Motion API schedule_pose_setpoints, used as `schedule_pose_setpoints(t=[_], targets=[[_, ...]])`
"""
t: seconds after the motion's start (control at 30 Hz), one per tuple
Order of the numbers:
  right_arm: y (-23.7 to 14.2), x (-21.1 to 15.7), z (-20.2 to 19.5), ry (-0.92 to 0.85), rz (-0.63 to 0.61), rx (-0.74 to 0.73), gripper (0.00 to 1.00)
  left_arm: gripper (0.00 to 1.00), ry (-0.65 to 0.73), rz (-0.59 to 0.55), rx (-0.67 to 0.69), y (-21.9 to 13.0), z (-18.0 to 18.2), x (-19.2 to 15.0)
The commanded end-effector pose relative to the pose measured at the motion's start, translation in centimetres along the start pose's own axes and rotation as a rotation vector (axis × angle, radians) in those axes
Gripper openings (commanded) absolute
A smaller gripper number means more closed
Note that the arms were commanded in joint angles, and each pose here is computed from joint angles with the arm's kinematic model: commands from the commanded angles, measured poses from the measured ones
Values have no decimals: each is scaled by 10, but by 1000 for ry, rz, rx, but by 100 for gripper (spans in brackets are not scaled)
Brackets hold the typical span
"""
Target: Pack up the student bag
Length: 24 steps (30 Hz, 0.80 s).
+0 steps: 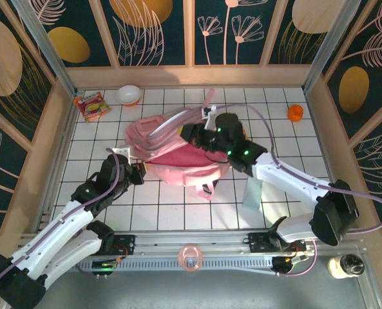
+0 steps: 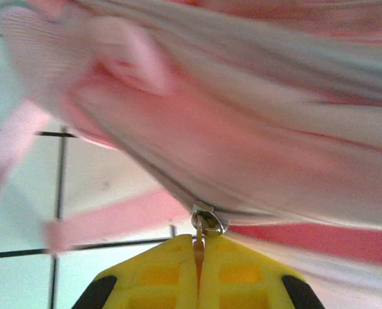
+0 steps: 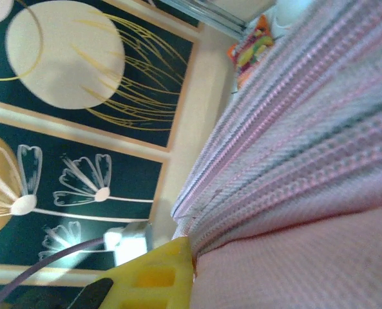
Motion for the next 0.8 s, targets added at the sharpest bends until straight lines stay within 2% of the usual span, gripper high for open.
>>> schedule_pose_setpoints(t=[0.0, 0.27, 0.37, 0.43, 0.53, 0.6, 0.77], targets=[[-28, 9, 54, -136, 121, 179, 0, 0, 8, -81, 74, 7, 18, 13], [-40, 29, 70, -171, 147, 169, 0, 0, -39, -139, 175, 29, 55, 34], [-30, 26, 65, -147, 138, 164, 0, 8, -26, -159, 128, 27, 48, 47], [-21, 22, 62, -125, 133, 182, 0, 12, -25, -193, 146, 20, 48, 55], [-11, 21, 58, -90, 53, 190, 0, 31, -33, -224, 142, 8, 43, 68], [-5, 21, 58, -74, -10, 192, 0, 41, -42, -236, 127, -2, 38, 77], [19, 10, 62, -38, -107, 211, 0, 50, -66, -308, 111, -32, 29, 100]])
Point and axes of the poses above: each hand's point on the last joint's axis, 136 mm out from that joint toward the fingers, its own y axis out along the fingers, its own z axis along the line the jaws close on, x = y × z, the point moved 7 cm from there along -y, back along the fingers, and after that the axes turned 11 degrees about y, right-handed, at the moved point
